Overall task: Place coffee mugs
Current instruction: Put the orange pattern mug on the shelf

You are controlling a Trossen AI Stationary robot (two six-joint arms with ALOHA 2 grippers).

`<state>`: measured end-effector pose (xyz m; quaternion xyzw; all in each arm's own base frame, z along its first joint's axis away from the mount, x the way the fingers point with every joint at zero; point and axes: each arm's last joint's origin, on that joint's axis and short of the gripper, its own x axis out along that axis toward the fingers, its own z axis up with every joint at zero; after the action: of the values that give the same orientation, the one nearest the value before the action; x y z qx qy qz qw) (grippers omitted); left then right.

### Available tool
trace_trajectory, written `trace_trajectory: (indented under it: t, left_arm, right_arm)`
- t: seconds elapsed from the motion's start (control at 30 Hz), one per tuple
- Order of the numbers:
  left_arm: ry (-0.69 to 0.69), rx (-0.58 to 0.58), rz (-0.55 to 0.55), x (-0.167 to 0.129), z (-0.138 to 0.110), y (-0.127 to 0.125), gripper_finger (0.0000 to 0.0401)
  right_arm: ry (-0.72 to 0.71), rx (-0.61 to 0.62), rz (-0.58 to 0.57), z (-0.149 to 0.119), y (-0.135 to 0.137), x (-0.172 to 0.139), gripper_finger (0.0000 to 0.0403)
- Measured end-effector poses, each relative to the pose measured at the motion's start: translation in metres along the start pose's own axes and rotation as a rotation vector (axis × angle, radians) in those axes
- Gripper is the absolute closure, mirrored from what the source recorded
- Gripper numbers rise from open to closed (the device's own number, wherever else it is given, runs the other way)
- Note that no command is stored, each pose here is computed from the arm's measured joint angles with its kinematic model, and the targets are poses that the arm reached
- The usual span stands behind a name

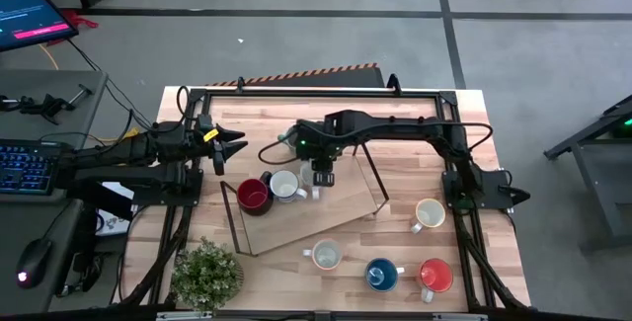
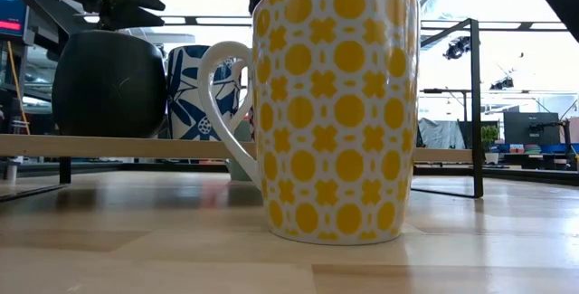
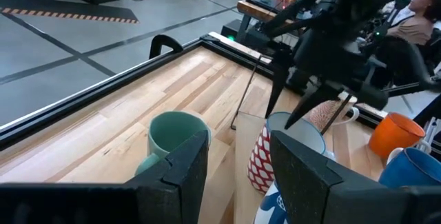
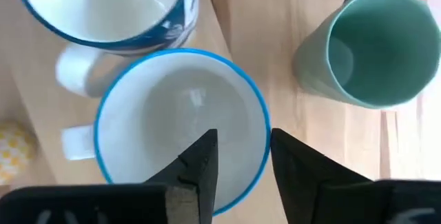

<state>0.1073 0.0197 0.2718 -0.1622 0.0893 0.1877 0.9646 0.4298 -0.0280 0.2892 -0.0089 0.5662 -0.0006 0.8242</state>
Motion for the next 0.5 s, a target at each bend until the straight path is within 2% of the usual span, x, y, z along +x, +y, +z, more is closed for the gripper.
trace_trajectory:
  t: [0.3, 0.5]
  left_arm:
    - [0.000, 0.000, 0.000, 0.000, 0.000, 0.000, 0.0254]
    - [0.001, 0.001, 0.000, 0.000, 0.000, 0.000, 0.0254]
  right_arm:
    - [-0.075, 0.038, 0.022, -0.004, 0.008, -0.037, 0.0292]
    - [-0.116, 0.062, 0.021, -0.015, 0.009, -0.074, 0.0292]
